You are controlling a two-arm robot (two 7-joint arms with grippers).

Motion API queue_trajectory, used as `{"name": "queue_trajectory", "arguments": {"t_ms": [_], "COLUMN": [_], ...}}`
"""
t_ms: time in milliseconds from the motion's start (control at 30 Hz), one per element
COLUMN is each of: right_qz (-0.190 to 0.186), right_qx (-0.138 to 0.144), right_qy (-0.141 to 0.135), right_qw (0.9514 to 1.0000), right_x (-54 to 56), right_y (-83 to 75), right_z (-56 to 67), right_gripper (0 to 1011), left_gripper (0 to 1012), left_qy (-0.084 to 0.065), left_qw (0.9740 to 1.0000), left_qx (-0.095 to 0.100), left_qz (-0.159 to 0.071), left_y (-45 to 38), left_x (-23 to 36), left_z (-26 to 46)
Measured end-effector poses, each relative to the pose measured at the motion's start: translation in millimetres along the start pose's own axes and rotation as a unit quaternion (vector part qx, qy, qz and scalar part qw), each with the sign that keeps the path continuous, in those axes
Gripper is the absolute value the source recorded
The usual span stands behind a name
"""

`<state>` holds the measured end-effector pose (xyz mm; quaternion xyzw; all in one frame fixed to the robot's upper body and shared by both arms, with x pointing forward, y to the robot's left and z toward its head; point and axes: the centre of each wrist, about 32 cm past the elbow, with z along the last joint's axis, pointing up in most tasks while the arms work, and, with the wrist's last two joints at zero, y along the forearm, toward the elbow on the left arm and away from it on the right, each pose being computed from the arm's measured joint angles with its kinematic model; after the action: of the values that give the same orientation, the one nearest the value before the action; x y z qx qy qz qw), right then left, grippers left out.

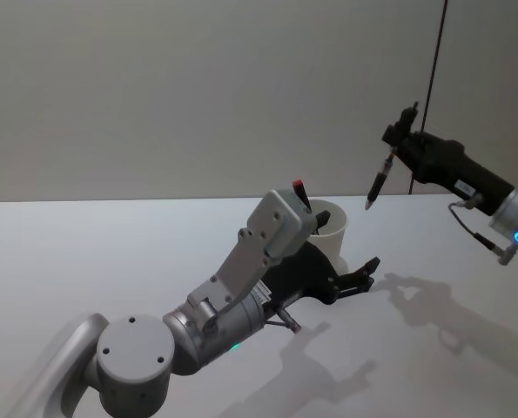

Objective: Place the pen into the pen holder.

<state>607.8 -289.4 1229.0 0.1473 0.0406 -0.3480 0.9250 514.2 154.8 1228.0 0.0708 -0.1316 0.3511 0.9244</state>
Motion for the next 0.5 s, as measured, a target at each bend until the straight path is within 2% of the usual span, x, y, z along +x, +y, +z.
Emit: {"name": "queue_trajectory", "arguments": {"t_ms": [500], "right_qz": [0.047], "right_qx": [-0.005], "right_qy": [0.009], "right_qw": [0.9988], "right_x": [23.7], "right_y": [13.1], "right_z": [-7.8], "right_gripper": [146], "left_gripper": [1000], "left_qy": [0.000], "left_qw": [1.0000], "left_qx": [0.000], "left_qz": [0.000], "left_y": [0.0], "left_x": [0.0], "left_z": [0.0]}}
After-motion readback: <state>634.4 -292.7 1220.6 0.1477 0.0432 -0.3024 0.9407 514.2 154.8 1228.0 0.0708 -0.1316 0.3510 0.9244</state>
